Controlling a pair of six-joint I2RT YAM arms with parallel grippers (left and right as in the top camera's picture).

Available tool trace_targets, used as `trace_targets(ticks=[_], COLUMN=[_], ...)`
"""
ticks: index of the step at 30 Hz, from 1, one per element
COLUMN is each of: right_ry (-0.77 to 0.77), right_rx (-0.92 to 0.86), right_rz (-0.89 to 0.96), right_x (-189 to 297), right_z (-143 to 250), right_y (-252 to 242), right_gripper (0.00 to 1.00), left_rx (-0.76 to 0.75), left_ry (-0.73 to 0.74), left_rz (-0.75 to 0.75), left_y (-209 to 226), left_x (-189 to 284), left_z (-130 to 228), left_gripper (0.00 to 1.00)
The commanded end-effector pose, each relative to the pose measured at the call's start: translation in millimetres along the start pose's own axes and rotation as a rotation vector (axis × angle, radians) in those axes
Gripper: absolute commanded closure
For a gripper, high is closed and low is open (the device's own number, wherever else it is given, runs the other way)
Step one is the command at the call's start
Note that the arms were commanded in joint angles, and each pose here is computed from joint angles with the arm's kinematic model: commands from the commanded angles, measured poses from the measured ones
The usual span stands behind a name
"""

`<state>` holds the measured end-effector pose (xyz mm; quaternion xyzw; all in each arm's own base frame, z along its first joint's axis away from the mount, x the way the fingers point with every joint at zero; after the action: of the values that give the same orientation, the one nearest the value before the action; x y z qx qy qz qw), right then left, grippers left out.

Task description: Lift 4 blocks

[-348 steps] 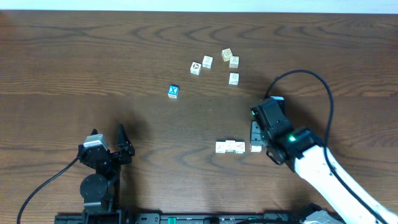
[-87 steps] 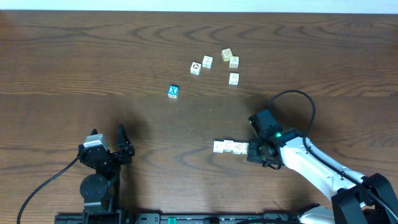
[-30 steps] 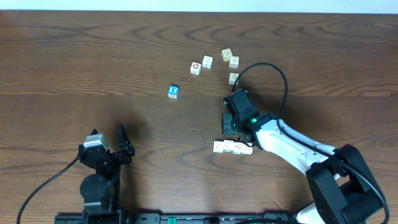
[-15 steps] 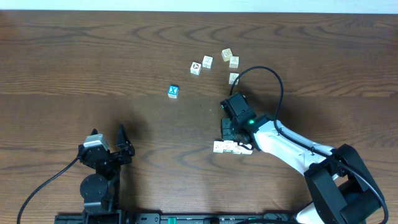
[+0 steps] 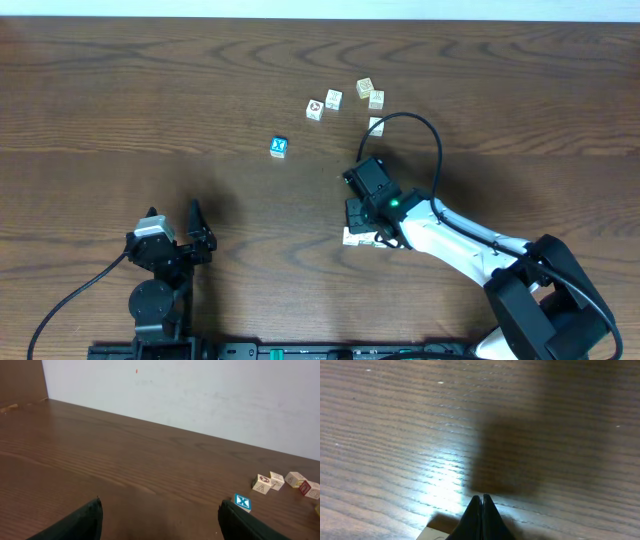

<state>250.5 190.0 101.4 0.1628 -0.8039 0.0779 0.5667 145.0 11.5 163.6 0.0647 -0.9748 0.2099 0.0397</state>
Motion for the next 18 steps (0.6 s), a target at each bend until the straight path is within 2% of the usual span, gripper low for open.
trace_targets(ticks=[1, 18], right_ry=[-0.014, 0.014], right_rx=[-0.002, -0.018], right_rz=[0.02, 0.028], right_x=[1.3, 1.4], right_z=[-2.5, 1.7], right_y=[3.3, 2.4], right_gripper=[0.99, 0.99], left_rx=[-0.007, -0.007], left_ry=[0.044, 0.044], left_rz=[-0.042, -0.042], left_y=[6.1, 6.1], left_x=[-1.1, -1.1], left_z=[10.9, 10.9], left_gripper=[0.26, 0.26])
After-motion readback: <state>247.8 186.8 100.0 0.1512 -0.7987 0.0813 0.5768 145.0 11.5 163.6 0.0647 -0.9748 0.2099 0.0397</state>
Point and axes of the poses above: each gripper's point midway between its finger pads, its own x axis back along the fingers, its own y axis along the line the jaws close on, z = x × y, the point moved 10 cm from there along x, back along the fingers, and after that the axes turned 13 degrees about x, right-handed, at the moved point
